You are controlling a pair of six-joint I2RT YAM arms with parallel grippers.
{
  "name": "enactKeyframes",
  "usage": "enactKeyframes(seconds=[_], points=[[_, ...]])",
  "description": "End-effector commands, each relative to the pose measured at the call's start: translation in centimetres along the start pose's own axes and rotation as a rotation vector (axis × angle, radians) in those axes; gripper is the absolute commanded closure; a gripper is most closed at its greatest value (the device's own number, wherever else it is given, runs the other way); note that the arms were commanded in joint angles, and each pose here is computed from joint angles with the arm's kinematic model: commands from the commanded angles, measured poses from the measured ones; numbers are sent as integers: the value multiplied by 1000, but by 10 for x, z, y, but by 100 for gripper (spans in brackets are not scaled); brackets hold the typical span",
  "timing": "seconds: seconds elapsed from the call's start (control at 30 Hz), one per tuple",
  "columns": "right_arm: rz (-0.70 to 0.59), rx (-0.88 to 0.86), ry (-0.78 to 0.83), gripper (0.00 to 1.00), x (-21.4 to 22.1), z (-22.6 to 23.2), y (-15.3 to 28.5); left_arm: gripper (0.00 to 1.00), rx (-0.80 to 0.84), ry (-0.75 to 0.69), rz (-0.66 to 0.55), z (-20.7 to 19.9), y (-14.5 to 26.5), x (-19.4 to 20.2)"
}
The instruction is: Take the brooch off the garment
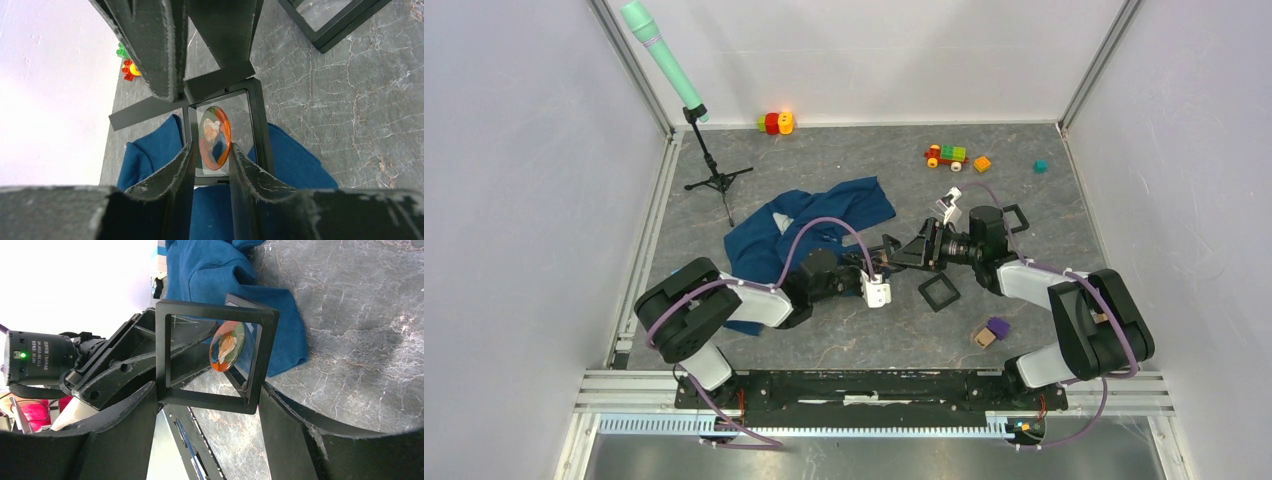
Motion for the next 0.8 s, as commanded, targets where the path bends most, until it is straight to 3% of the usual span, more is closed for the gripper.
enactKeyframes(seconds=[0.0,0.37,0.63,0.77], points=[[-1,-46,31,46,-2,6,0,61,38,10,-43,14,-1,-17],[-16,-41,-9,48,-10,-8,-9,39,150,221,23,15,9,-24],[-67,28,11,49,-44,-28,-6,25,58,358,18,27,17,-31],[-102,169,56,49,-66,-51,4,10,-62,533,39,39,26,-33]])
Point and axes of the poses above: each gripper's point midway between its finger pads, its own y axis back along the fingers, its own z axis along the line the jaws close on, x = y × z, the point moved 4 cm from there along y, back along the fingers, and after that the axes turned 15 degrees about -y, right-handed, at the moved point
